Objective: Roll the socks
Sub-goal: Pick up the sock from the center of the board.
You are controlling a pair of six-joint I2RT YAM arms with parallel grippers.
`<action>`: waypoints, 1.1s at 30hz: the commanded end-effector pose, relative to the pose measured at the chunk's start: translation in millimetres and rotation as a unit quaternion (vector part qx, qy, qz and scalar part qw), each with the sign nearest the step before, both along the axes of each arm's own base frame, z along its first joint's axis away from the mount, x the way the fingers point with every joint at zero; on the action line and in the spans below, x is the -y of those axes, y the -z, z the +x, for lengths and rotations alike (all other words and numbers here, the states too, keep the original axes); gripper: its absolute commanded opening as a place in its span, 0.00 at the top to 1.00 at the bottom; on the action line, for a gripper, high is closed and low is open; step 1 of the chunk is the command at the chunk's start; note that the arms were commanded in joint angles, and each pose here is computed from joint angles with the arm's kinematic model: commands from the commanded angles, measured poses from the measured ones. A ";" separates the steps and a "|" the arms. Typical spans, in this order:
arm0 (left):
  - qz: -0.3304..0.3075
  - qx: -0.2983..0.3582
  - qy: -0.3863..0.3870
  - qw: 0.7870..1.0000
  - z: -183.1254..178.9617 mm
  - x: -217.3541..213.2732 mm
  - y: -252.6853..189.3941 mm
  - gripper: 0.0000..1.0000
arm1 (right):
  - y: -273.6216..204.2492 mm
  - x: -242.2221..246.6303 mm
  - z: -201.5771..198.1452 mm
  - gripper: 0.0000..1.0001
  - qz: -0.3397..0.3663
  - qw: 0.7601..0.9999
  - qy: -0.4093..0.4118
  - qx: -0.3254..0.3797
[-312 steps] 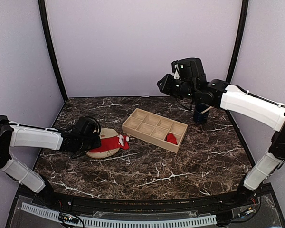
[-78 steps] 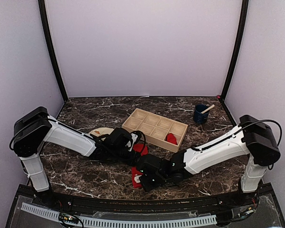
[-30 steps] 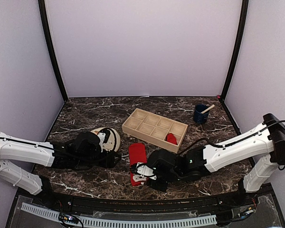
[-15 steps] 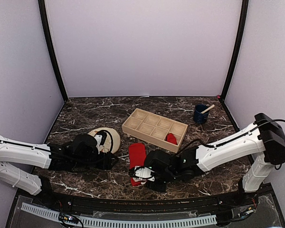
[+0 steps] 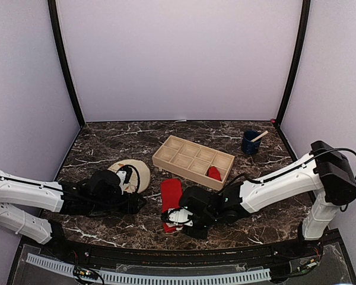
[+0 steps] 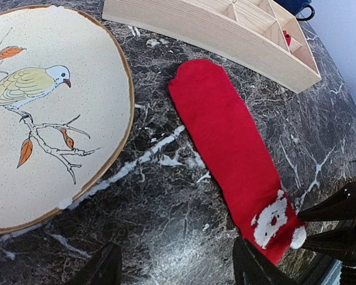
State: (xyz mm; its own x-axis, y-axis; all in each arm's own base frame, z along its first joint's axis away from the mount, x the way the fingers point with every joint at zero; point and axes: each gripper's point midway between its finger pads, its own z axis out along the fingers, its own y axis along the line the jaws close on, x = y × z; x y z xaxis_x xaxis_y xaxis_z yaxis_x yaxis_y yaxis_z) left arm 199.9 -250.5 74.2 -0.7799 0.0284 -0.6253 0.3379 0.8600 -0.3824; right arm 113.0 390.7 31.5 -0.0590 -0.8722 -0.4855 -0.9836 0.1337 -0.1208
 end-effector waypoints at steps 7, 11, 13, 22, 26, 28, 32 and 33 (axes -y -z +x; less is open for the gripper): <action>-0.004 0.003 -0.003 1.000 -0.4 -1.5 -0.7 0.34 | 3.2 -7.7 0.9 0.81 0.006 1.000 -0.018 -0.017; -0.003 0.003 -0.003 1.000 -1.2 -2.7 0.2 0.34 | 4.3 -8.5 -0.3 0.91 0.007 0.999 -0.024 -0.025; -0.004 0.002 -0.001 1.000 -2.2 -2.8 0.3 0.34 | 3.5 -9.2 -1.0 0.96 0.009 0.999 -0.025 -0.031; -0.015 0.009 0.018 1.000 -5.8 0.5 -6.6 0.34 | -10.2 -15.3 -6.8 1.00 0.038 0.994 -0.020 -0.101; -0.023 0.015 0.045 0.999 -8.6 10.5 -11.1 0.34 | -15.1 -18.1 -8.4 1.00 0.046 0.988 -0.014 -0.148; -0.018 0.015 0.060 0.998 -11.7 14.8 -9.9 0.34 | -14.4 -17.8 -8.9 1.00 0.044 0.984 -0.012 -0.172; -0.012 0.019 0.084 0.996 -18.9 23.5 -9.2 0.34 | -7.4 -16.7 -9.5 1.00 0.034 0.976 -0.008 -0.216; -0.012 0.021 0.090 0.996 -21.2 25.7 -9.4 0.34 | -5.7 -16.8 -10.0 1.00 0.032 0.974 -0.008 -0.226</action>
